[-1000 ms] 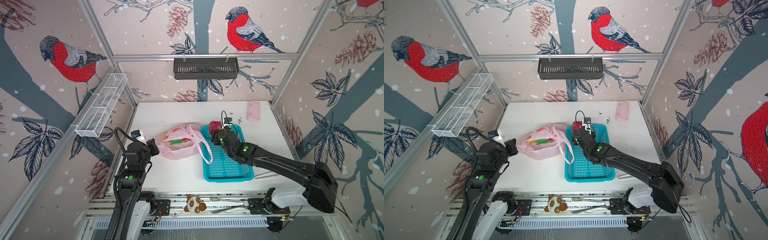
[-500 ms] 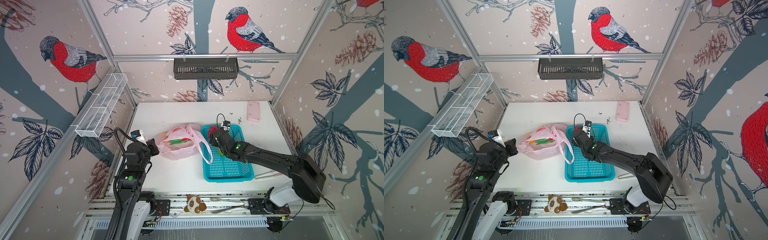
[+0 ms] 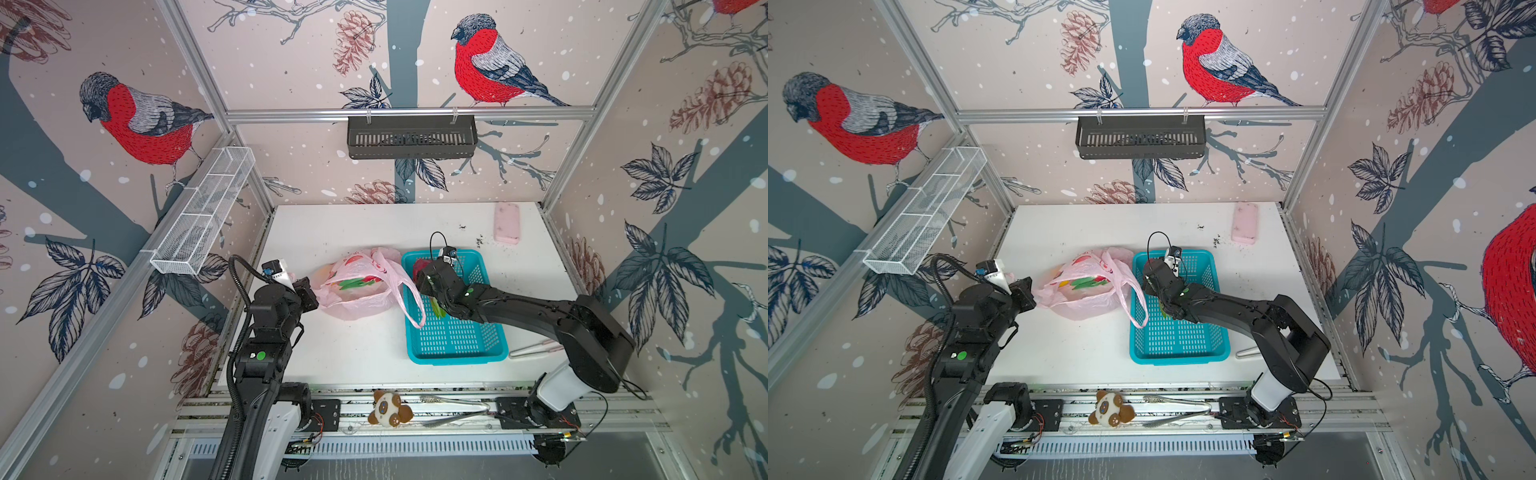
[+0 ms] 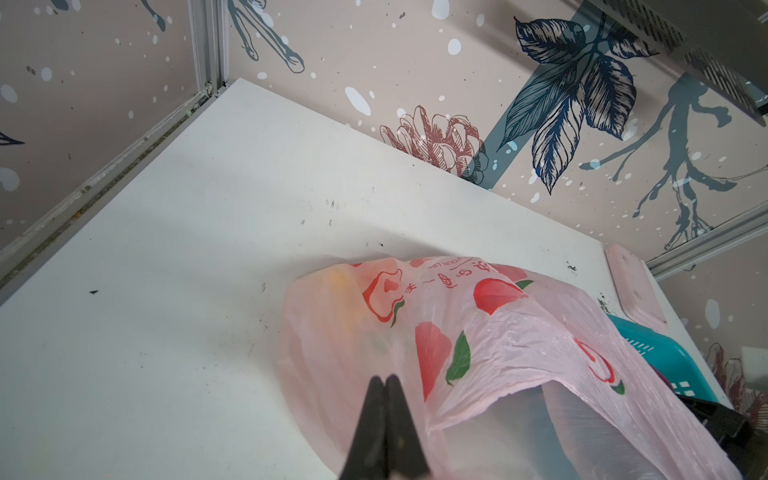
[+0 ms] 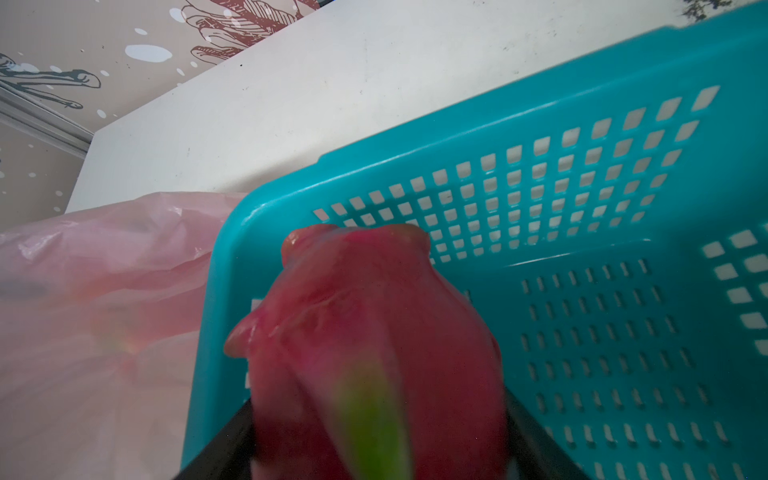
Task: Untie the knot of the plastic bag and take out the fruit
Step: 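Lower the dragon fruit into the teal basket and open the right gripper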
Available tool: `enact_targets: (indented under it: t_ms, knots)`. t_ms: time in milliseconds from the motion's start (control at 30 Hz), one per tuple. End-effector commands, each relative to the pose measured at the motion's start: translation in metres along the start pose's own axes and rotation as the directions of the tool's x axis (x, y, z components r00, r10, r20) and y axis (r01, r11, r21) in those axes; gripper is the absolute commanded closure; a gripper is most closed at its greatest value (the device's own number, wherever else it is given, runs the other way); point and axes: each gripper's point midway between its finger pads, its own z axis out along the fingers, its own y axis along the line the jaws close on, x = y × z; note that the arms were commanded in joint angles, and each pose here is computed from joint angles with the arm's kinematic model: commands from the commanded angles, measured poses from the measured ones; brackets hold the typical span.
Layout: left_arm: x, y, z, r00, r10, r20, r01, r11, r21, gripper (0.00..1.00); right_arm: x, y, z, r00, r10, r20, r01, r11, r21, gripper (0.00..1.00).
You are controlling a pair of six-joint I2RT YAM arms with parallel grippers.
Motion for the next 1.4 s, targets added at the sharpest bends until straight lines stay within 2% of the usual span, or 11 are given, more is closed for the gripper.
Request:
enact_targets:
  t_ms: [0, 733, 1000, 1367]
  knots:
    - [-0.008, -0.005, -0.001, 1.0, 0.008, 0.028, -0.009, 1.0, 0.018, 1.0, -0.001, 0.005, 0.004, 1.0, 0.029, 0.006, -0.029, 0.999, -0.022, 0.42]
    - [-0.008, -0.004, 0.0, 1.0, 0.008, 0.024, -0.008, 1.0, 0.011, 1.0, 0.024, -0.007, 0.031, 0.997, 0.036, -0.069, -0.036, 0.999, 0.01, 0.32]
    - [-0.007, -0.003, 0.0, 1.0, 0.007, 0.022, -0.007, 1.0, 0.012, 1.0, 0.026, -0.012, 0.032, 0.997, 0.034, -0.075, -0.032, 0.999, 0.029, 0.19]
    - [-0.007, -0.003, -0.001, 1.0, 0.005, 0.021, -0.005, 1.0, 0.012, 1.0, 0.023, -0.012, 0.028, 0.997, 0.033, -0.071, -0.031, 0.999, 0.034, 0.08]
